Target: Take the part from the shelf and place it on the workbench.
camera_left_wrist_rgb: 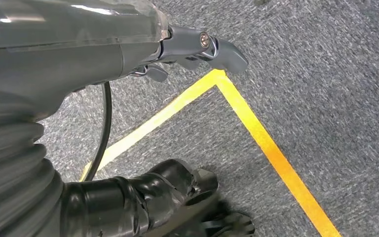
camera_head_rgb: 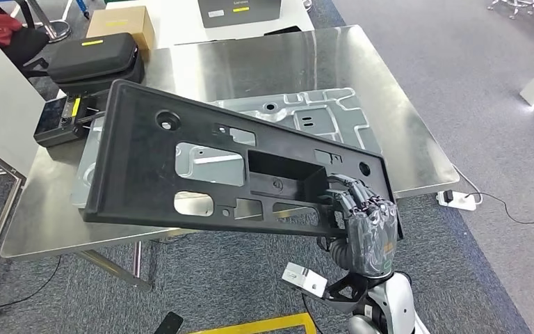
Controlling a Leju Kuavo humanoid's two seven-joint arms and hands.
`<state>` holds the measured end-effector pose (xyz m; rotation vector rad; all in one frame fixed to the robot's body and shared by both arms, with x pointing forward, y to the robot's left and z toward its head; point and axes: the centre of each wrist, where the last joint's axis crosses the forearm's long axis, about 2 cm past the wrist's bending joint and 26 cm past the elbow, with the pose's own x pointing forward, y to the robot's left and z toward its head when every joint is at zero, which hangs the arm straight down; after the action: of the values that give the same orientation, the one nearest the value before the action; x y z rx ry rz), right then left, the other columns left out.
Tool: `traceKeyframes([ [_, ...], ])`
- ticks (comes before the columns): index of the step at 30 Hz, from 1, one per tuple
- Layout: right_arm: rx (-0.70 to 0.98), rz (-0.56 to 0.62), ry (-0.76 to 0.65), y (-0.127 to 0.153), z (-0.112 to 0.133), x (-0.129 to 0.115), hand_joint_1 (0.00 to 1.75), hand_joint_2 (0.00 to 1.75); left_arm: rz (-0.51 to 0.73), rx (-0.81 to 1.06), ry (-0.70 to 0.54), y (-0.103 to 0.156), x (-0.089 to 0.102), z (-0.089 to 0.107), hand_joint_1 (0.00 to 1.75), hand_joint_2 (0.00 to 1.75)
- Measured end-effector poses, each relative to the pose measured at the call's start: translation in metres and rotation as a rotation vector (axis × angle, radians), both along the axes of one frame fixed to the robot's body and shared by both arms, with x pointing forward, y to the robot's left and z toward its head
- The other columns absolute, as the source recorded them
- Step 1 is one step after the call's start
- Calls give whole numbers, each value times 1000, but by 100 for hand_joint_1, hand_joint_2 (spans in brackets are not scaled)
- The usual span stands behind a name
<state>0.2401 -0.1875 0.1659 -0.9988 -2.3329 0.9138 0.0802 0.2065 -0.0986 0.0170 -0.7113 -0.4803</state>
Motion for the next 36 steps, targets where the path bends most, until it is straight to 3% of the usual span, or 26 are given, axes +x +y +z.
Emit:
traceKeyframes([
  [36, -37, -50, 46, -6, -9, 13, 175, 175, -23, -2, 1, -2, 1, 0, 0, 175],
])
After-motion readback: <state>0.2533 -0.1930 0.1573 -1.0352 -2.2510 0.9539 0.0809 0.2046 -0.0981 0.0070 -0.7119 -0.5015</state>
